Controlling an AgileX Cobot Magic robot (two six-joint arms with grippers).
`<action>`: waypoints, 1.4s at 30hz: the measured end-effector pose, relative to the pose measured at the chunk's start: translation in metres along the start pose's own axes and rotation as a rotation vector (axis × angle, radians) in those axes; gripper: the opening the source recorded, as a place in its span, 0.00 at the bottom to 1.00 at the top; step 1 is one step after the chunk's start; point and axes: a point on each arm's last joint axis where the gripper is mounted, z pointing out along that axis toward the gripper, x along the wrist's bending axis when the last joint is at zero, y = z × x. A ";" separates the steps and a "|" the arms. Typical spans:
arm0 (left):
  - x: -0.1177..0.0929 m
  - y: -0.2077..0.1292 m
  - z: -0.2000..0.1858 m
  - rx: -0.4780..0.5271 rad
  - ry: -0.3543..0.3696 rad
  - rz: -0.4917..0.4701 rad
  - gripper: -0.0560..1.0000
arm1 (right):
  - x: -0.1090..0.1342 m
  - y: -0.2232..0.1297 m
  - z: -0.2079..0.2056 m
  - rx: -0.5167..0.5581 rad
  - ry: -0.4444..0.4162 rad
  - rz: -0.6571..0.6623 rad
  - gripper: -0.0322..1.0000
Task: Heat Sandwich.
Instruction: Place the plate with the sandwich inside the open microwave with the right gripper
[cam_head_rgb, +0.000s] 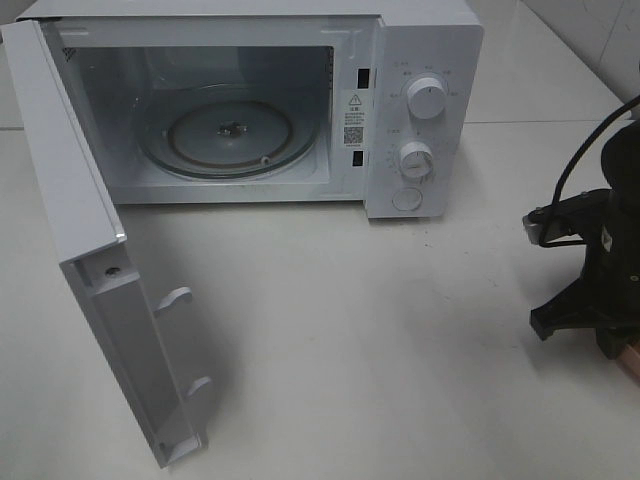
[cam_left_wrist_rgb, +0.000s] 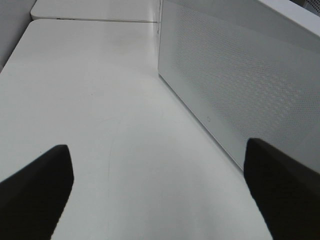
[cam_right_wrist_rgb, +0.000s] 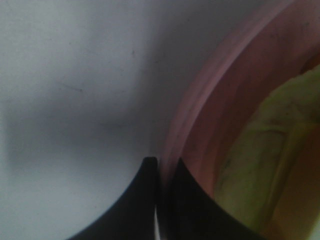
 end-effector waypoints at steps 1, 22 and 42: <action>0.000 0.000 0.000 0.000 0.000 0.000 0.88 | 0.000 0.000 0.000 0.000 0.000 0.000 0.07; 0.000 0.000 0.000 0.000 0.000 0.000 0.88 | 0.004 -0.014 -0.036 -0.014 -0.071 -0.026 0.07; 0.000 0.000 0.000 0.000 0.000 0.000 0.88 | 0.036 -0.034 -0.075 -0.085 -0.102 -0.167 0.07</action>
